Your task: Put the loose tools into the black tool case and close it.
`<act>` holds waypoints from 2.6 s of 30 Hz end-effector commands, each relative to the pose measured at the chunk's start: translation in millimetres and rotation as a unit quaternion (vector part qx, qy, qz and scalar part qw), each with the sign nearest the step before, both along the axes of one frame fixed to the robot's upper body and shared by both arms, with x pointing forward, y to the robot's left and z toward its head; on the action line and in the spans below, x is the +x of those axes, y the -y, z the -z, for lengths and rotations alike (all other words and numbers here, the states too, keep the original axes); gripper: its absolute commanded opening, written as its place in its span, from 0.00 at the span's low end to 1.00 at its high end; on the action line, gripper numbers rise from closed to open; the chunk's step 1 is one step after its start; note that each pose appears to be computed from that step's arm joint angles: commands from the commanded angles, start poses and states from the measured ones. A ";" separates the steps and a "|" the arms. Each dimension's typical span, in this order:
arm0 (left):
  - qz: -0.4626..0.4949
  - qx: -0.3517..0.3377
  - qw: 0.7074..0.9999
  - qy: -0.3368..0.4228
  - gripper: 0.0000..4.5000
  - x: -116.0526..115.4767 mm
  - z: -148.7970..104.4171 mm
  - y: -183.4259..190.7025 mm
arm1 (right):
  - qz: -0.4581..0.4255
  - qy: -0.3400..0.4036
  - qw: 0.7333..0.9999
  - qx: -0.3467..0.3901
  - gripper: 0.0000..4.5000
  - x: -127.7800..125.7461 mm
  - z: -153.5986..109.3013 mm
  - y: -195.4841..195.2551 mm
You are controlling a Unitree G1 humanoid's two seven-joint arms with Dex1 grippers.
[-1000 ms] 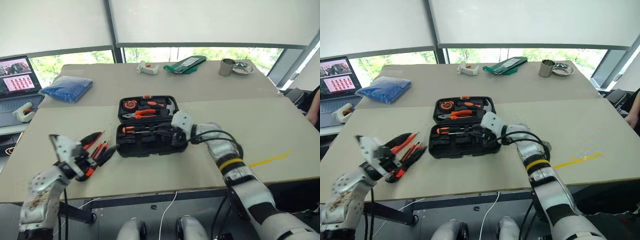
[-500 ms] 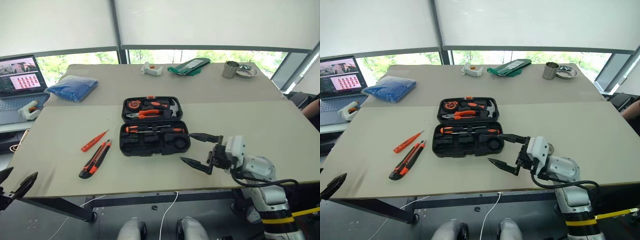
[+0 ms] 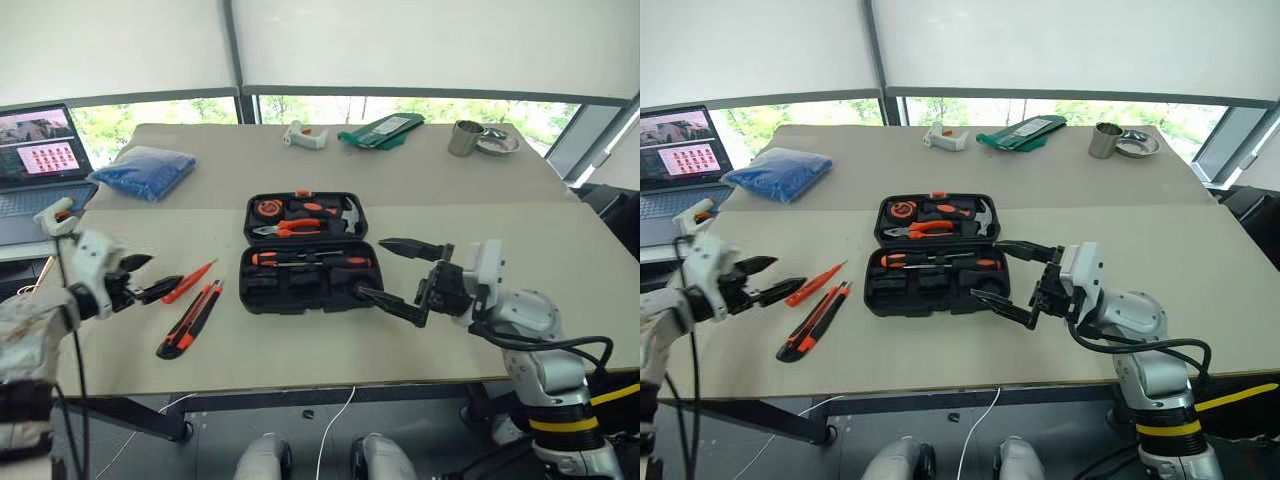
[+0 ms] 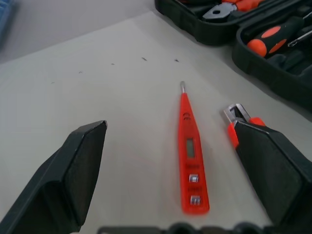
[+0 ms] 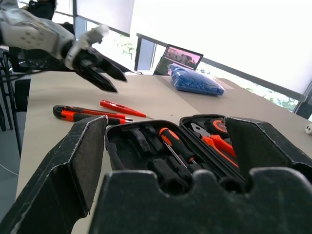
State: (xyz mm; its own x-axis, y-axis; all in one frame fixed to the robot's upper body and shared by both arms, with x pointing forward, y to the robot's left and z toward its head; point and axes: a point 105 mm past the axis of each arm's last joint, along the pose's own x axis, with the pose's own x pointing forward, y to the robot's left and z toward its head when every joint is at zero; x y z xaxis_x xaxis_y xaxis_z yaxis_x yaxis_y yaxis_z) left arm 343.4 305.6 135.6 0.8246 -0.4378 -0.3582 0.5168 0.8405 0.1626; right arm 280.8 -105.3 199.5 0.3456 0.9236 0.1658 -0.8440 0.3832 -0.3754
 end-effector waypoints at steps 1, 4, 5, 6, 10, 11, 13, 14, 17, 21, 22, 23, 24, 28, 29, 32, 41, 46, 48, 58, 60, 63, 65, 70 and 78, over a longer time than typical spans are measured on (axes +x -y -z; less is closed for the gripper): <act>-0.012 0.038 0.999 -0.032 1.00 5.5 8.7 -10.6 | -0.003 0.029 1.000 0.003 0.99 -2.2 -12.2 -2.5; -0.008 0.041 0.998 -0.042 1.00 9.0 11.3 -11.0 | 0.002 0.035 0.999 0.005 0.99 -2.1 -15.6 -1.6; -0.001 0.034 0.998 -0.046 1.00 9.0 12.3 -8.2 | 0.004 0.036 0.999 0.006 0.99 -2.3 -16.1 -1.1; 0.006 0.027 0.998 -0.053 1.00 8.5 14.1 -5.3 | 0.005 0.036 0.999 0.006 0.99 -2.5 -16.2 -0.5; 0.030 0.033 0.995 -0.087 0.76 1.3 29.6 0.2 | 0.011 0.035 0.999 0.004 1.00 -2.6 -15.2 1.8; 0.025 0.035 0.995 -0.087 0.67 1.3 32.9 -1.6 | 0.012 0.035 0.999 0.003 1.00 -2.6 -14.7 2.3; 0.016 0.032 0.996 -0.083 0.52 2.0 36.3 -3.7 | 0.009 0.034 0.999 -0.001 1.00 -3.0 -13.7 1.6; 0.012 0.028 0.996 -0.078 0.42 3.1 36.5 -4.3 | 0.008 0.034 0.999 -0.002 1.00 -3.1 -13.6 1.1; -0.001 0.013 0.999 -0.052 0.20 8.0 32.3 -6.1 | 0.005 0.033 0.999 -0.005 1.00 -3.1 -13.2 0.7; 0.012 -0.011 1.000 -0.015 0.11 14.7 11.2 -2.7 | 0.008 0.031 0.999 -0.012 1.00 -3.7 -11.4 5.7; 0.027 -0.015 1.000 0.001 0.11 17.5 1.0 2.9 | 0.011 0.030 0.999 -0.014 1.00 -3.7 -11.3 8.2; 0.056 -0.019 0.998 0.022 0.11 20.4 -13.0 13.5 | 0.015 0.029 0.999 -0.017 1.00 -3.1 -11.4 11.7; 0.076 -0.020 0.996 0.035 0.11 21.8 -21.8 21.1 | 0.019 0.029 0.999 -0.018 1.00 -2.7 -11.6 14.2; 0.261 0.044 0.963 0.059 0.11 15.5 -50.4 88.0 | 0.056 0.020 0.997 -0.039 1.00 7.4 -13.0 36.8; 0.277 0.062 0.958 0.048 0.11 16.1 -49.0 97.5 | 0.065 0.016 0.997 -0.047 1.00 10.2 -12.2 41.5; 0.316 0.106 0.942 0.050 0.11 24.9 -49.8 133.1 | 0.070 -0.005 0.995 -0.077 1.00 14.3 -3.8 51.5; 0.369 0.195 0.909 0.020 0.11 44.0 -30.7 170.8 | 0.074 -0.035 0.991 -0.109 1.00 17.3 9.5 59.1; 0.378 0.218 0.900 -0.002 0.11 45.2 -23.7 168.7 | 0.086 -0.032 0.990 -0.102 1.00 15.6 9.6 62.3; 0.382 0.225 0.896 -0.011 0.11 43.3 -20.5 165.8 | 0.090 -0.032 0.990 -0.101 1.00 14.9 10.1 62.7; 0.389 0.266 0.881 -0.045 0.11 38.8 -0.1 158.3 | 0.095 -0.031 0.990 -0.100 1.00 14.2 10.9 62.3; 0.379 0.277 0.882 -0.049 0.11 40.4 1.6 154.8 | 0.094 -0.031 0.990 -0.100 1.00 14.1 10.7 61.6; 0.376 0.274 0.884 -0.045 0.11 40.3 2.2 154.8 | 0.092 -0.032 0.990 -0.099 1.00 13.7 10.9 60.4; 0.396 0.249 0.882 -0.053 0.11 32.9 3.5 159.8 | 0.091 -0.033 0.990 -0.099 1.00 13.6 11.6 59.7; 0.420 0.160 0.893 0.026 0.39 27.5 -20.6 174.8 | 0.084 -0.035 0.991 -0.098 1.00 13.1 12.7 57.1; 0.397 0.104 0.903 0.130 0.64 30.7 -52.9 157.8 | 0.069 -0.043 0.992 -0.095 1.00 11.5 13.4 54.1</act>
State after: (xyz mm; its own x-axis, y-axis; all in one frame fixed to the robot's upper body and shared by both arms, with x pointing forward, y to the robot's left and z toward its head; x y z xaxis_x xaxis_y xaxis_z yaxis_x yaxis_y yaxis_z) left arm 369.5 148.1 170.7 0.3091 -0.8461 -0.4342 0.8977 0.1089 0.4269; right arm 295.4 -163.2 175.3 0.4967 0.8651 -0.0703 -0.8213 0.4423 -0.3604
